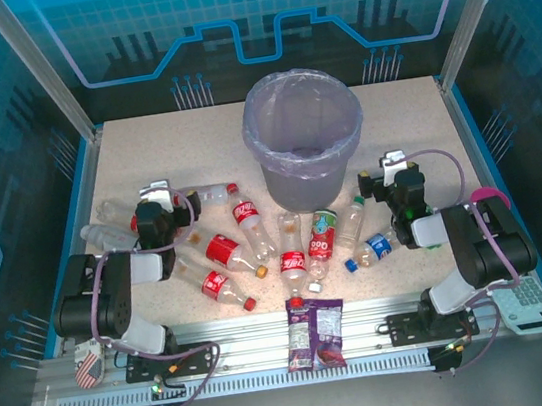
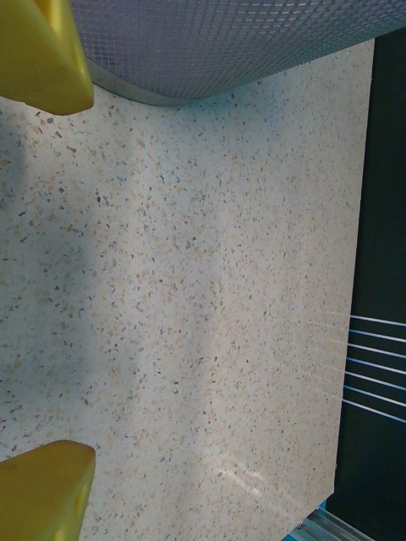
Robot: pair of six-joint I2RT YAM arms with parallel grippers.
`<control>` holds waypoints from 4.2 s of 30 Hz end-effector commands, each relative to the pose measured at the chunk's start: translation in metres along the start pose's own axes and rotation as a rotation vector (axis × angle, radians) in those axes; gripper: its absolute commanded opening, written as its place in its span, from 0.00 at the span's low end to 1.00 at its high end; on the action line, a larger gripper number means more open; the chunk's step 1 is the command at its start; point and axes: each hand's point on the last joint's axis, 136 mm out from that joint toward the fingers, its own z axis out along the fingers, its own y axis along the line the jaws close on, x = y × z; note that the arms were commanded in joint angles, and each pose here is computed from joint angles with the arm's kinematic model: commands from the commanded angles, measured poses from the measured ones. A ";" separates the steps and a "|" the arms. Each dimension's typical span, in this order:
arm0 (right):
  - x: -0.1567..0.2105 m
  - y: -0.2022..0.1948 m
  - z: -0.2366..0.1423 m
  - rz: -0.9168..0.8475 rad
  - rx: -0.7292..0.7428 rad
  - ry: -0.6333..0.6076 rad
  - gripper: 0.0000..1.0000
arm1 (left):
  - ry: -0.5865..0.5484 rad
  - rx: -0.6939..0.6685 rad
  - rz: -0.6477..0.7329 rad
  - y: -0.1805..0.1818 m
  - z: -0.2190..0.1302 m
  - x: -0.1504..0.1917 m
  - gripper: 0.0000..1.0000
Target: Put the plastic bottles in the bin
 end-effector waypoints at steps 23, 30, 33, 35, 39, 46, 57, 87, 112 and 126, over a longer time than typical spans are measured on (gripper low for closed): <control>-0.004 -0.044 -0.128 0.183 0.188 0.826 0.97 | 0.179 0.218 -0.294 -0.076 -0.099 -0.202 0.93; 0.029 -0.039 -0.125 0.179 0.185 0.944 0.92 | 0.292 0.446 -0.296 -0.148 -0.097 -0.207 0.92; 0.039 -0.043 -0.117 0.176 0.210 0.978 0.92 | 0.361 0.498 -0.275 -0.173 -0.091 -0.196 0.92; 0.042 -0.048 -0.112 0.174 0.238 0.986 0.92 | 0.393 0.518 -0.265 -0.185 -0.087 -0.189 0.92; 0.057 -0.056 -0.104 0.182 0.271 1.046 0.93 | 0.445 0.552 -0.273 -0.204 -0.079 -0.178 0.92; 0.078 -0.063 -0.092 0.202 0.294 1.098 0.96 | 0.522 0.577 -0.230 -0.222 -0.072 -0.164 0.92; 0.098 -0.054 -0.070 0.207 0.249 1.140 0.82 | 0.551 0.592 -0.224 -0.227 -0.065 -0.149 0.93; -0.245 0.012 -0.150 0.338 -0.238 0.316 0.52 | 0.523 0.636 -0.240 -0.230 -0.069 -0.147 0.96; -0.215 0.209 -0.033 0.009 -0.535 0.533 0.51 | 0.518 0.589 -0.208 -0.236 -0.065 -0.156 0.95; -0.122 0.219 0.031 -0.110 -0.464 0.731 0.53 | 0.531 0.565 -0.202 -0.237 -0.054 -0.152 0.95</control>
